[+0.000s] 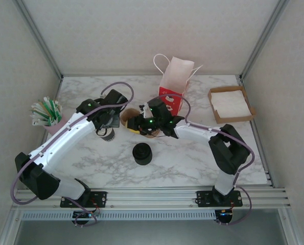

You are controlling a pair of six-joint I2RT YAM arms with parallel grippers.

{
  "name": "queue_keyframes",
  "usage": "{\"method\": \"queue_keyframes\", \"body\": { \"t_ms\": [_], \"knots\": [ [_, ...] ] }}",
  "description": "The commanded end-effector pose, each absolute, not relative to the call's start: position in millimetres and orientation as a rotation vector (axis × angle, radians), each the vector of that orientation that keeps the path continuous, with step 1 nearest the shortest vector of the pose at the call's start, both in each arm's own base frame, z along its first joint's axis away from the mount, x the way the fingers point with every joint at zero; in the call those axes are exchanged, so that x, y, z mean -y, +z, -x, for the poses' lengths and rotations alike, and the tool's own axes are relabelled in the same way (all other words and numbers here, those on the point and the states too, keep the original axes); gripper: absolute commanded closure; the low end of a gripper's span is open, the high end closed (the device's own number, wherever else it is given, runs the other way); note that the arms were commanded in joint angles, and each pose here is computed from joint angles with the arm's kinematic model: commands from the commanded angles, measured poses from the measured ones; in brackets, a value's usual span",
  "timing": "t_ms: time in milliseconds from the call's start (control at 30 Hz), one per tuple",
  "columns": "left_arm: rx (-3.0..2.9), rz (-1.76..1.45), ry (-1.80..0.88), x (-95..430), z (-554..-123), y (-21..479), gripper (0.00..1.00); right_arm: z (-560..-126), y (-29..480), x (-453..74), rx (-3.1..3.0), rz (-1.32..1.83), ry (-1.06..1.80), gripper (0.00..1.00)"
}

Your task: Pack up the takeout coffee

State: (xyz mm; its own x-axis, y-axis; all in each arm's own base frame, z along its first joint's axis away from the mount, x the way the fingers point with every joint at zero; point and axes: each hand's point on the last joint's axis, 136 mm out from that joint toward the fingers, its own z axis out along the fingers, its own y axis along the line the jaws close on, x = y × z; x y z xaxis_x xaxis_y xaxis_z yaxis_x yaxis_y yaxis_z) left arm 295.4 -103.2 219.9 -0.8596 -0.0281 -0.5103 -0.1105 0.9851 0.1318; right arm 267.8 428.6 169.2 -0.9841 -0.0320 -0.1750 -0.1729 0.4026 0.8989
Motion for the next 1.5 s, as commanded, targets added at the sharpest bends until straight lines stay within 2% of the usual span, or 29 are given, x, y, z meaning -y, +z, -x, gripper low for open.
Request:
{"method": "queue_keyframes", "body": {
  "t_ms": [0,467,1467],
  "knots": [
    [-2.603,0.115,0.217,94.4,-294.0,217.2,1.0,-267.1,198.0,-454.4,-2.421,0.245,1.777,0.61],
    [-2.63,0.15,0.17,89.8,-298.5,206.3,1.0,-264.9,187.2,-493.9,-2.379,0.212,1.988,0.61],
    [-2.65,0.149,0.174,92.9,-303.1,199.7,1.0,-259.6,172.2,-507.3,-2.38,0.221,2.066,0.57]
  ]
}}
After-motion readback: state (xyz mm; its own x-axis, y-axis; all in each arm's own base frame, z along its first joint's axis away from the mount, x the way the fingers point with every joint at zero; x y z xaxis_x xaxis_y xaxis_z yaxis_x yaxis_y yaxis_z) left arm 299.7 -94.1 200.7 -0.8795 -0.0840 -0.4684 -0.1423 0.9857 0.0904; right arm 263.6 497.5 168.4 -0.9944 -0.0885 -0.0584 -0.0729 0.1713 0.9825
